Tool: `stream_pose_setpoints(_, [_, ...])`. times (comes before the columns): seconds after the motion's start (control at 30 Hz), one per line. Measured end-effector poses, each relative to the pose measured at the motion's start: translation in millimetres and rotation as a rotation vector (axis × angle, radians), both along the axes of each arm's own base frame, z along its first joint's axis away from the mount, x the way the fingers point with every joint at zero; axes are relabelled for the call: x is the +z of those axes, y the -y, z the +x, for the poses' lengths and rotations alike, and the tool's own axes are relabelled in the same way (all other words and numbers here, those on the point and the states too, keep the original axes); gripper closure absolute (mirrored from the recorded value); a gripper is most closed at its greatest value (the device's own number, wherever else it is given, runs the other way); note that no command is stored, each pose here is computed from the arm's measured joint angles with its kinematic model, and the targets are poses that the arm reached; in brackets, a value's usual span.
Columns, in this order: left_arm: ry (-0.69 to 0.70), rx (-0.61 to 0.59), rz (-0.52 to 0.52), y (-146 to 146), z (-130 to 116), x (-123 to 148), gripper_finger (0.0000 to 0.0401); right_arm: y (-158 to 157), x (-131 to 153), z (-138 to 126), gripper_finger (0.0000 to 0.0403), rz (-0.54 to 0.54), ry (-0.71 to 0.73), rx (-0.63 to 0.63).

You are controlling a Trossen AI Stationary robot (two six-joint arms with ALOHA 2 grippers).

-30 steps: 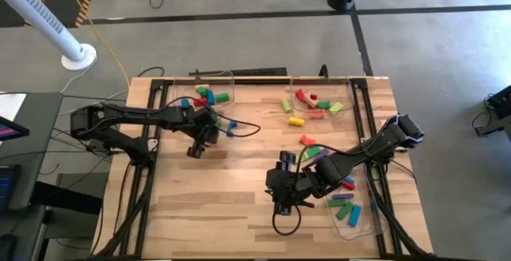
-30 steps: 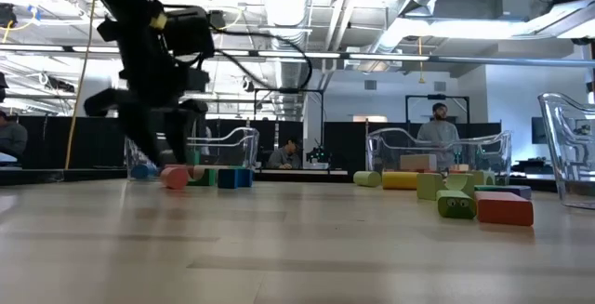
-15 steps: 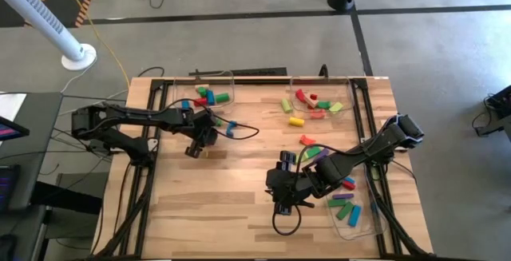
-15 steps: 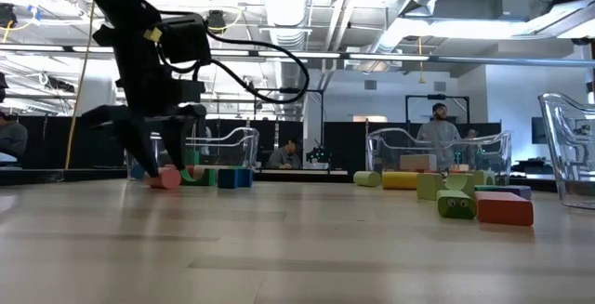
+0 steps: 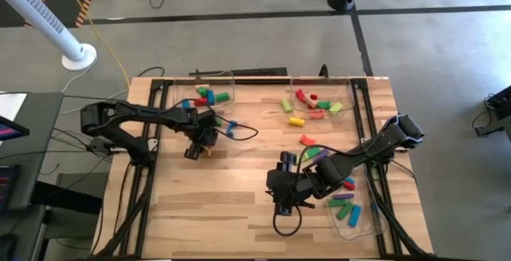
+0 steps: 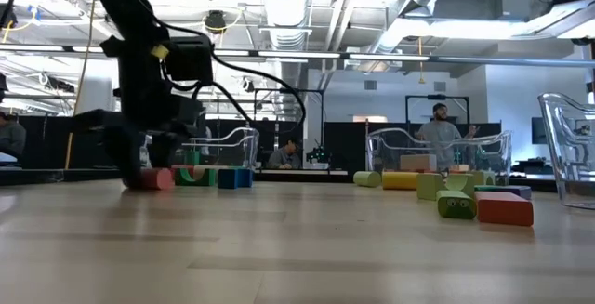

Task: Sort blocks by size
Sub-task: Put the orange cylindrical block into the top left transparent bin

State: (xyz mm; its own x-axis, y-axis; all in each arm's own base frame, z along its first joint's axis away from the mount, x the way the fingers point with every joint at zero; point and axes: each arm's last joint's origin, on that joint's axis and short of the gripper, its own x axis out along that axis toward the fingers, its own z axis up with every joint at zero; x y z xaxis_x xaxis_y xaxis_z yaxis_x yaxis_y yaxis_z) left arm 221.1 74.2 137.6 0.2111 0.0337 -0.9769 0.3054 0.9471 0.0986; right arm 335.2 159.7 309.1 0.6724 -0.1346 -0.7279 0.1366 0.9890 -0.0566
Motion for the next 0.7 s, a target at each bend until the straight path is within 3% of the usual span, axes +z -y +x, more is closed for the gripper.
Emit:
stream_pose_setpoints(0.17, [-0.013,0.015,-0.006,0.8,3.2,-3.5,0.0196,-3.1,-0.1,-1.8,0.0128,-0.001,-0.003,0.01])
stream_pose_setpoints(0.37, [-0.007,-0.016,0.003,6.1,9.5,1.2,0.0277,-8.2,-0.2,-4.6,0.0128,-0.001,-0.005,0.024])
stream_pose_setpoints(0.7, [-0.007,-0.028,0.008,14.0,11.9,1.2,0.0279,-21.9,-1.7,-14.3,0.0128,0.002,-0.025,0.051])
